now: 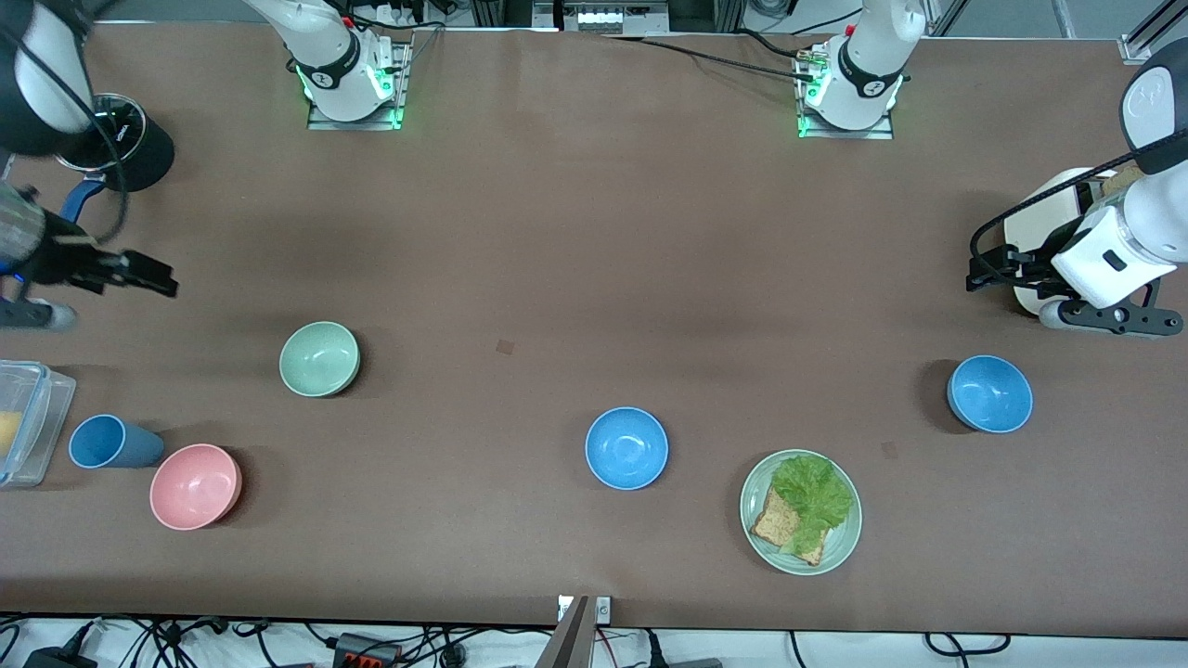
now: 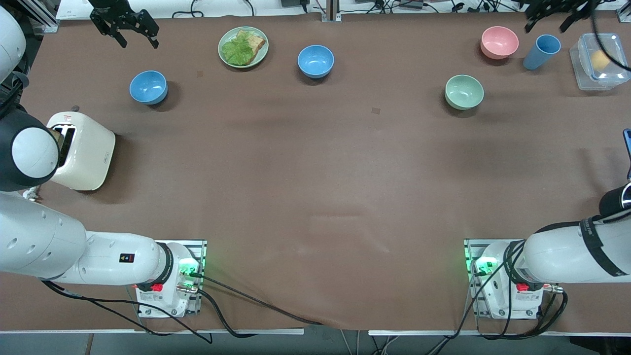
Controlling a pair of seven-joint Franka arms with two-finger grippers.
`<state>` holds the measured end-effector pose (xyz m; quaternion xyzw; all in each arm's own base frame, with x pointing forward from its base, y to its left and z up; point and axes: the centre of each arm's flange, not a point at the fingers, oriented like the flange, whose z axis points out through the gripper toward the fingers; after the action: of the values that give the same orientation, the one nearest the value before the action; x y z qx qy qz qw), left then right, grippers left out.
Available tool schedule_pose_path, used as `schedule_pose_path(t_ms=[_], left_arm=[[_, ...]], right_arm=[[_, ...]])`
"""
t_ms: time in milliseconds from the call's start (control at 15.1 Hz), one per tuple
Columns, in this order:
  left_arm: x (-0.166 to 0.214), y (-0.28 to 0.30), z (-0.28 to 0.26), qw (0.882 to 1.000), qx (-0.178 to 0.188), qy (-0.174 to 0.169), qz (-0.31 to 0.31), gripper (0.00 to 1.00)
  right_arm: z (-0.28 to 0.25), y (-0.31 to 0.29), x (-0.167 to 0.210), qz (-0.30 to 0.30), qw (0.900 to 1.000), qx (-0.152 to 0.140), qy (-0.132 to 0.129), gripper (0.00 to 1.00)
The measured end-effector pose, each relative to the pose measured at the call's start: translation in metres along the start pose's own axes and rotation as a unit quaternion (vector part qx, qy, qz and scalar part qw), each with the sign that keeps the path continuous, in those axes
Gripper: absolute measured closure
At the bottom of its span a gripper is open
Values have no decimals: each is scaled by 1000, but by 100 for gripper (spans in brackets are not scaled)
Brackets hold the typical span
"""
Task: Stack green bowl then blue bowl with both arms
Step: 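Reach the right gripper to the green bowl while the left gripper reaches the blue bowl, then grasp the green bowl with the right gripper while the left gripper grasps the blue bowl, then carry the green bowl to the table middle while the left gripper lifts the blue bowl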
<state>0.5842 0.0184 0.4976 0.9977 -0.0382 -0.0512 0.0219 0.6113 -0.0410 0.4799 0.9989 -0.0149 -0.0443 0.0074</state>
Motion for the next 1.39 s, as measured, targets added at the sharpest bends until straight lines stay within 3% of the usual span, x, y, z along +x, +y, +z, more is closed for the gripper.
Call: schedule_pose_path(t_ms=[398,530,796,1061,1193,1326,1392], left_arm=[[27,-96,64,997,-9,-38,-68,0],[43,-121,88,997,-5,-28,-78,0],[68,-143,138,998,29,-14,-46,0],[73,-190,190,999,38,-2,-9,0],[72,-211,213,999,40,3,8,0],[71,-223,232,999,41,4,21,0],[72,-226,239,999,42,6,27,0]], right_arm=[[147,-3,48,-2,999,-9,-54,0],[182,-7,54,-5,998,-10,-65,0],[223,-16,57,-1,996,2,-86,0],[255,-16,59,0,995,1,-96,0],[265,-19,58,-2,995,1,-103,15],[270,-29,58,-9,994,1,-107,19],[272,-35,58,-11,994,3,-109,30]])
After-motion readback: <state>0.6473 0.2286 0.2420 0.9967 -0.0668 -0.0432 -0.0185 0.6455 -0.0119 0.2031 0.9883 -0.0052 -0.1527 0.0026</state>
